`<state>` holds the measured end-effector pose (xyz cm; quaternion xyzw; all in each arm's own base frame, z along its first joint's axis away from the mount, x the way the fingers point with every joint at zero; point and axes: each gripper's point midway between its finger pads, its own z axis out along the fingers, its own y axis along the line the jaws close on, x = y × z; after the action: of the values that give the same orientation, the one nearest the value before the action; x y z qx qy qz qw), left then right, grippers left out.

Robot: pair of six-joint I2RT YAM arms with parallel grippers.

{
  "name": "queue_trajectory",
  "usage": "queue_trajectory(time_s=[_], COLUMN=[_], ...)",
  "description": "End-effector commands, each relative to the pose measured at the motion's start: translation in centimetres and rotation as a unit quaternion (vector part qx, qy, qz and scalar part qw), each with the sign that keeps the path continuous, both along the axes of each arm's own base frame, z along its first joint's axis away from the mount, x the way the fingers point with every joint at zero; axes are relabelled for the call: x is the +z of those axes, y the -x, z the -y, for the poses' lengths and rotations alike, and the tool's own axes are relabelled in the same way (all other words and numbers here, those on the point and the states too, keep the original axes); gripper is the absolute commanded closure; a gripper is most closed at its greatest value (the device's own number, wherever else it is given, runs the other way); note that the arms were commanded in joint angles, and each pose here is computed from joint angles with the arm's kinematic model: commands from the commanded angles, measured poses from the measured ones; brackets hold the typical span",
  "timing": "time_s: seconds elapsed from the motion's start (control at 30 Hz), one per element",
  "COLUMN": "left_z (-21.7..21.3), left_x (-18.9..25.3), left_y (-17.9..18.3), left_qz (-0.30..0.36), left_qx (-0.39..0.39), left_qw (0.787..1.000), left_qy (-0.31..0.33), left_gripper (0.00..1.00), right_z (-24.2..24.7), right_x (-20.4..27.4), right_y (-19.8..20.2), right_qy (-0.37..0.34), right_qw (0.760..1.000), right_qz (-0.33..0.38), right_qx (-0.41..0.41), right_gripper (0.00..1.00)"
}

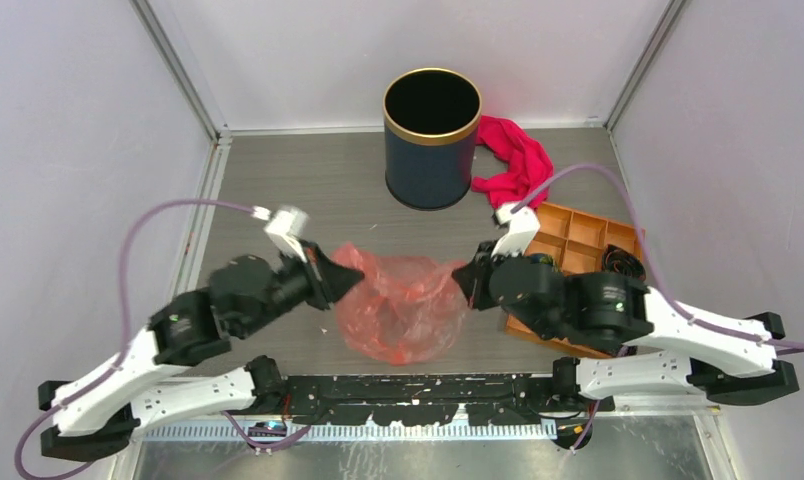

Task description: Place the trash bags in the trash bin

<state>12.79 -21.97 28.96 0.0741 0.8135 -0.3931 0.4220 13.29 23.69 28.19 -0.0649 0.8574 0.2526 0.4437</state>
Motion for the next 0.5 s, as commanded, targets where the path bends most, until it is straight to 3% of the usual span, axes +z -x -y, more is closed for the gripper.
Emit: queue_trajectory(time_s=[0.0, 0.13, 0.2, 0.27, 0.4, 0.47], left_z=[-1.9, -1.3, 0.1, 1.3, 3.7, 5.0], left_x=[8.7, 13.8, 13.9, 13.4, 13.8, 17.7], left_y=[-3.1, -6.6, -9.1, -11.9, -18.1, -20.1], left_qz=[0.096, 0.150, 0.137, 0.092, 0.030, 0.049], left_qx=[0.074, 0.131, 0.135, 0.111, 0.079, 0.062], left_qw=[0.993, 0.979, 0.980, 0.989, 0.996, 0.996], left_qy=[0.007, -0.031, -0.055, -0.026, 0.020, 0.044], left_gripper=[0.99, 1.00, 1.00, 1.00, 0.99, 0.99], right_z=[2.9, 2.6, 2.3, 3.0, 3.7, 4.7], right_x=[7.5, 15.4, 17.1, 16.2, 13.6, 16.2], right_y=[-3.4, -5.2, -6.2, -8.8, -14.7, -17.2], right_qy=[0.045, 0.047, 0.058, 0.075, 0.041, 0.038], right_qw=[0.990, 0.976, 0.970, 0.970, 0.984, 0.979], right_qz=[0.114, 0.192, 0.208, 0.189, 0.107, 0.120], right_qx=[-0.069, -0.094, -0.111, -0.136, -0.135, -0.163], right_gripper=[0.99, 0.99, 1.00, 0.99, 0.99, 0.99])
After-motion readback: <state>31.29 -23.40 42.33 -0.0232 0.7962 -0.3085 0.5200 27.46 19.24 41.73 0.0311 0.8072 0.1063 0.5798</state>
